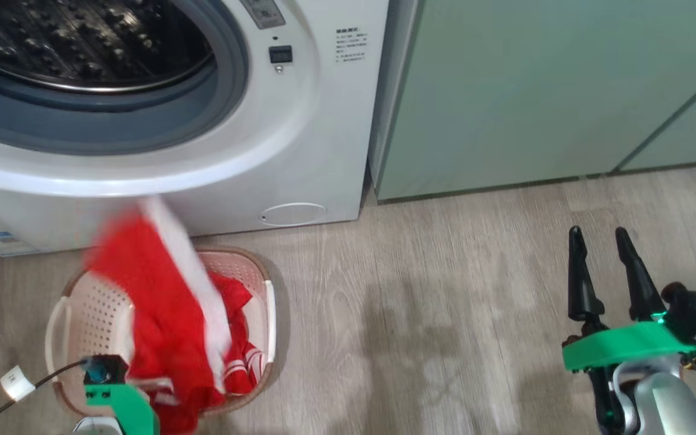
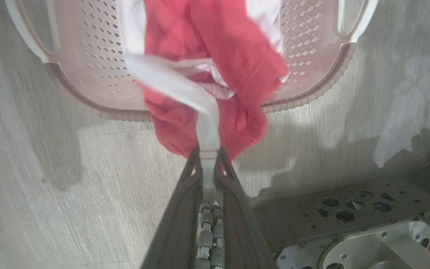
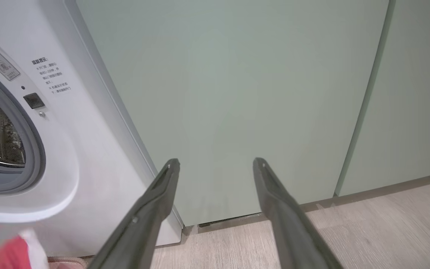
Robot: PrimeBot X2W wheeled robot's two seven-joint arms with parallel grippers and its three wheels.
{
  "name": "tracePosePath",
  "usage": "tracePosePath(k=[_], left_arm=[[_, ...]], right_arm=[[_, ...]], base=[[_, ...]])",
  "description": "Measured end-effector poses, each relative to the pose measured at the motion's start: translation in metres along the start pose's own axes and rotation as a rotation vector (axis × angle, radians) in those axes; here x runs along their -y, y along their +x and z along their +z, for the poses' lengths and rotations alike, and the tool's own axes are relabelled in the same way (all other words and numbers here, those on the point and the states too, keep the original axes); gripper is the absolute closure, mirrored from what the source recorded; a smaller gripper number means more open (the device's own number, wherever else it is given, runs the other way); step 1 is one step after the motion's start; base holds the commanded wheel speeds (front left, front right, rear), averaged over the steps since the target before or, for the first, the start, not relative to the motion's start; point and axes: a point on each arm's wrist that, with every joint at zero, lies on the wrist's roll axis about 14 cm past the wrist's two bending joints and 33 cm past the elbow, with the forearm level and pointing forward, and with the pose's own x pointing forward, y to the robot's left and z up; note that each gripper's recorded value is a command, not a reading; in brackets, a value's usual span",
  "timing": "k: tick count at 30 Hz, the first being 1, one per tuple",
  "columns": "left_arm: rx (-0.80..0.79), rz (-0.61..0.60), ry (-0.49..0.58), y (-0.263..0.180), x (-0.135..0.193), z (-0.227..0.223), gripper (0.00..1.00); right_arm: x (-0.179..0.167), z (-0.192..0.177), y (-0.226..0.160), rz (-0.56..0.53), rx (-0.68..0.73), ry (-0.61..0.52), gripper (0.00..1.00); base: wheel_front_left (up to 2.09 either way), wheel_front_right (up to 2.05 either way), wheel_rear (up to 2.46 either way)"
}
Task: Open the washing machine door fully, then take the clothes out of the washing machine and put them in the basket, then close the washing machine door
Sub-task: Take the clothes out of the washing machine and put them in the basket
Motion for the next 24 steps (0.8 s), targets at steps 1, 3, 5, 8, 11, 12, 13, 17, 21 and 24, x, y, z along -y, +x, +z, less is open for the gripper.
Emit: tracePosePath(k=[1,3,5,8,11,12,13,17,21,24], left_arm=[[-0.006,-0.003,-0.006,0.002,0.001,-0.001,1.0],[-0.006,-0.009,-0.016,0.007,0.002,0.001,1.0],[0.039,-0.007,-0.02,0.009,0.0,0.014,1.0],[0.117,-0.001,-0.027,0.013,-0.004,0.042,1.0],[0.163,0.001,-0.029,0.016,-0.005,0.061,1.0],[0.18,0.0,-0.03,0.018,-0.005,0.069,1.0],[0.195,0.001,-0.031,0.02,-0.005,0.076,1.0],[0.22,-0.007,-0.083,0.032,-0.006,0.097,1.0],[0.222,-0.005,-0.115,0.047,-0.01,0.106,0.88],[0.204,0.001,-0.126,0.056,-0.011,0.102,0.0]], right_arm=[[0.001,0.0,0.001,-0.003,-0.001,-0.001,0.0],[0.004,0.0,0.006,-0.011,0.0,-0.006,0.0],[0.005,-0.002,0.009,-0.012,-0.005,-0.015,0.0],[0.006,-0.004,0.014,-0.014,-0.01,-0.02,0.0],[0.007,-0.007,0.017,-0.017,-0.016,-0.023,0.0],[0.008,-0.008,0.019,-0.018,-0.02,-0.024,0.0],[0.009,-0.009,0.022,-0.019,-0.022,-0.028,0.0],[0.011,-0.015,0.035,-0.021,-0.032,-0.045,0.0],[0.013,-0.026,0.046,-0.022,-0.053,-0.058,0.0],[0.016,-0.035,0.051,-0.026,-0.072,-0.061,0.0]], base=[[0.0,0.0,0.0],[0.0,0.0,0.0],[0.0,0.0,0.0],[0.0,0.0,0.0],[0.0,0.0,0.0],[0.0,0.0,0.0],[0.0,0.0,0.0],[0.0,0.0,0.0],[0.0,0.0,0.0],[0.0,0.0,0.0]])
